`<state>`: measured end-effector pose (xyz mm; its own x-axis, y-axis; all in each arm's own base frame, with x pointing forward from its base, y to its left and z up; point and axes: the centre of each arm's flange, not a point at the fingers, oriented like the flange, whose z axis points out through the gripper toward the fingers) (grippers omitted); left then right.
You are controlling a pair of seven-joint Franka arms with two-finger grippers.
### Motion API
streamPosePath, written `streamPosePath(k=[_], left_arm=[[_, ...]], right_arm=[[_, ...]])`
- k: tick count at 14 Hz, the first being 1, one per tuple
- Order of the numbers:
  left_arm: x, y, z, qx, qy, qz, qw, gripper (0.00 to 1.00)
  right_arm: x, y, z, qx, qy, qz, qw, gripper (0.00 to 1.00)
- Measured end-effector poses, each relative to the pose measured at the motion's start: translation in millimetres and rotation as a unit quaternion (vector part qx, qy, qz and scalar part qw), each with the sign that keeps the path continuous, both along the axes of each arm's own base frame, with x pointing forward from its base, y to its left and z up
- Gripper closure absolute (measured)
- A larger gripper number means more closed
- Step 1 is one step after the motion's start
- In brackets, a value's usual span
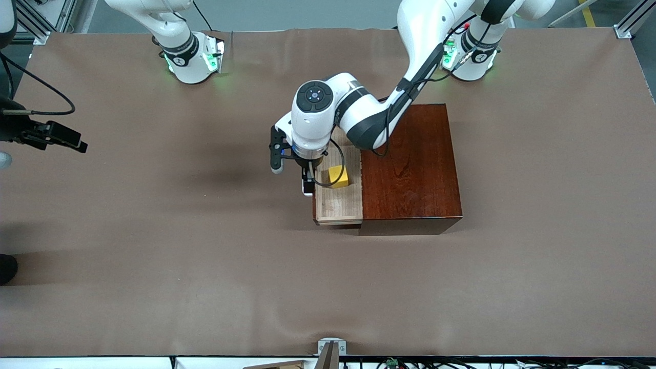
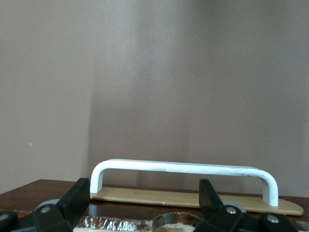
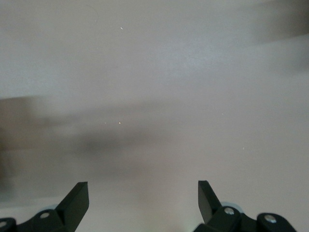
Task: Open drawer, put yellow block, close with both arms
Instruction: 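Lower the left gripper to the drawer front beside the handle, then push the drawer shut into the box with the left gripper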
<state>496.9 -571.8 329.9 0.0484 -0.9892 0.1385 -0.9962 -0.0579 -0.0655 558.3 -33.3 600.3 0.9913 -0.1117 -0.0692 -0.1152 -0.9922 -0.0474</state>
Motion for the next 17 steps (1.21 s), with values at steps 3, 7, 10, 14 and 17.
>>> streamPosePath(k=[3,7,10,14,17], left_arm=[[-0.5,-0.4,-3.0,0.009,-0.008,-0.01,1.0,0.0],[-1.2,0.4,-1.4,0.019,-0.003,-0.017,1.0,0.0],[0.6,8.4,1.9,0.05,0.013,-0.016,0.999,0.0],[1.4,23.3,2.9,0.112,0.016,-0.024,0.993,0.0],[-2.9,27.7,-0.6,0.156,0.008,-0.037,0.987,0.0]], right_arm=[[-0.7,-1.2,15.9,-0.006,-0.011,-0.002,1.0,0.0],[-0.7,-4.2,19.5,-0.018,-0.014,-0.002,1.0,0.0],[-0.8,-5.2,19.5,-0.019,-0.014,-0.003,1.0,0.0],[-0.7,-3.5,19.4,-0.019,-0.014,-0.001,1.0,0.0],[-0.2,1.7,19.0,-0.018,-0.014,0.003,1.0,0.0]])
